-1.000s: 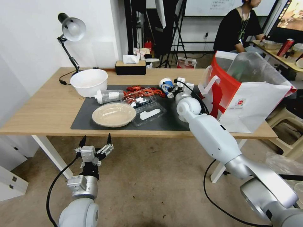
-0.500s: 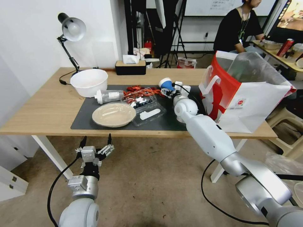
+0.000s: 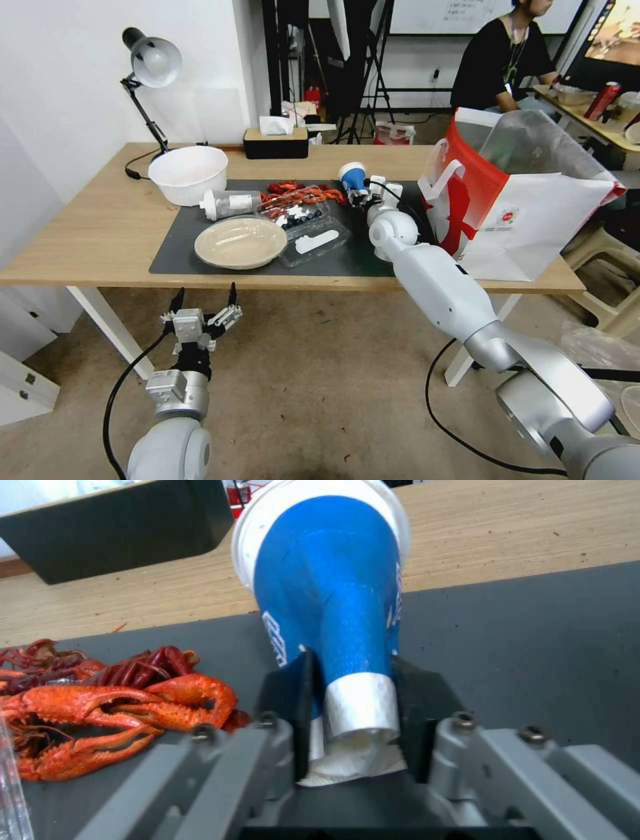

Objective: Pick up the trash from the table and place it into the takeout bag.

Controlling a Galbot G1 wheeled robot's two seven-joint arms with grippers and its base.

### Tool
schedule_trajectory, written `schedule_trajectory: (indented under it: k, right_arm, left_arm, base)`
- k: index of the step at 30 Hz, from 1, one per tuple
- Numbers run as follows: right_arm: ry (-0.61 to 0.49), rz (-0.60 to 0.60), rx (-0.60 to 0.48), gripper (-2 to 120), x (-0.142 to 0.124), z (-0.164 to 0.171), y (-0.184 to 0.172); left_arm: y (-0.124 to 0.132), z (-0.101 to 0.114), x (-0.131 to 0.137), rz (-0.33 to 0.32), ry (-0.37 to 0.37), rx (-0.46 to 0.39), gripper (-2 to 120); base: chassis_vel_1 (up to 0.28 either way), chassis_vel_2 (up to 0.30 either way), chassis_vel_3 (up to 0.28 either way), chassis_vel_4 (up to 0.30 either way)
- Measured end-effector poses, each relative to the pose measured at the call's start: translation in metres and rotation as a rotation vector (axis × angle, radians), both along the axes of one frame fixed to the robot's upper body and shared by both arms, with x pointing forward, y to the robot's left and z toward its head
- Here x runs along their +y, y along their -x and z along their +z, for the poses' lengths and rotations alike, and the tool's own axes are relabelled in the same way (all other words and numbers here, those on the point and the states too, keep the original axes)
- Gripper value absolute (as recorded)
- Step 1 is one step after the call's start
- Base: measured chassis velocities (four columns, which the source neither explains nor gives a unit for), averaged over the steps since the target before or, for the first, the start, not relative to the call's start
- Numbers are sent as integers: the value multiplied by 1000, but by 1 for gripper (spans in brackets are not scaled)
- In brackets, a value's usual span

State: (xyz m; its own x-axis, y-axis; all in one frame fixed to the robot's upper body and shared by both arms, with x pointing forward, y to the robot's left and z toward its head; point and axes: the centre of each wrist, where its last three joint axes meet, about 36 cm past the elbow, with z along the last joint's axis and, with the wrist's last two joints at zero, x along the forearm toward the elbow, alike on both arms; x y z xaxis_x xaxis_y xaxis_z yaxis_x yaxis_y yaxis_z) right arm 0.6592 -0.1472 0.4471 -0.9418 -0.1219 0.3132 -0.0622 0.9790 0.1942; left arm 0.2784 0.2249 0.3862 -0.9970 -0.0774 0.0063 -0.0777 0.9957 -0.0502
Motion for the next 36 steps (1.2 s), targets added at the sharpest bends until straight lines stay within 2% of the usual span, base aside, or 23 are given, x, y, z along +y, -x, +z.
schedule_trajectory:
  k: [3, 7, 16, 20, 24, 26, 28, 29, 31, 32, 34, 36]
  right_arm:
    - [-2, 5, -2, 11, 0, -1, 1]
    - [-6, 10, -12, 3, 0, -1, 4]
    - [-73, 64, -135, 3, -2, 18, 17]
    - [-133, 139, -253, 3, -4, 33, 35]
    - [-155, 175, -308, 3, -4, 41, 47]
    - [-162, 200, -354, 3, -5, 53, 58]
    - [-153, 213, -432, 3, -10, 80, 75]
    - [-153, 213, -432, 3, -10, 80, 75]
    - [-121, 190, -478, 3, -16, 108, 88]
    - [-121, 190, -478, 3, -16, 108, 88]
    - [-50, 127, -501, 3, -27, 137, 103]
    - [-32, 107, -509, 3, -30, 144, 106]
  left_arm:
    - [0, 0, 0, 0, 0, 1, 100]
    - [0, -1, 0, 1, 0, 1, 100]
    - [0, -2, 0, 3, -1, 2, 100]
    - [0, -3, 0, 4, 0, 3, 100]
    - [0, -3, 0, 4, -1, 2, 100]
    - [0, -3, 0, 4, -2, 2, 100]
    - [0, -3, 0, 4, -3, 3, 100]
    - [0, -3, 0, 4, -3, 3, 100]
    - [0, -3, 0, 4, -4, 3, 100]
    - [0, -3, 0, 4, -4, 3, 100]
    - [1, -4, -1, 4, -6, 5, 100]
    - [1, -4, -1, 4, -6, 5, 100]
  base:
    - [0, 0, 0, 0]
    - [0, 0, 0, 0]
    - [0, 0, 0, 0]
    - [0, 0, 0, 0]
    - [0, 0, 0, 0]
    - [0, 0, 0, 0]
    - [0, 0, 0, 0]
    - [0, 0, 0, 0]
    - [0, 0, 0, 0]
    - [0, 0, 0, 0]
    - [0, 0, 0, 0]
    - [0, 0, 0, 0]
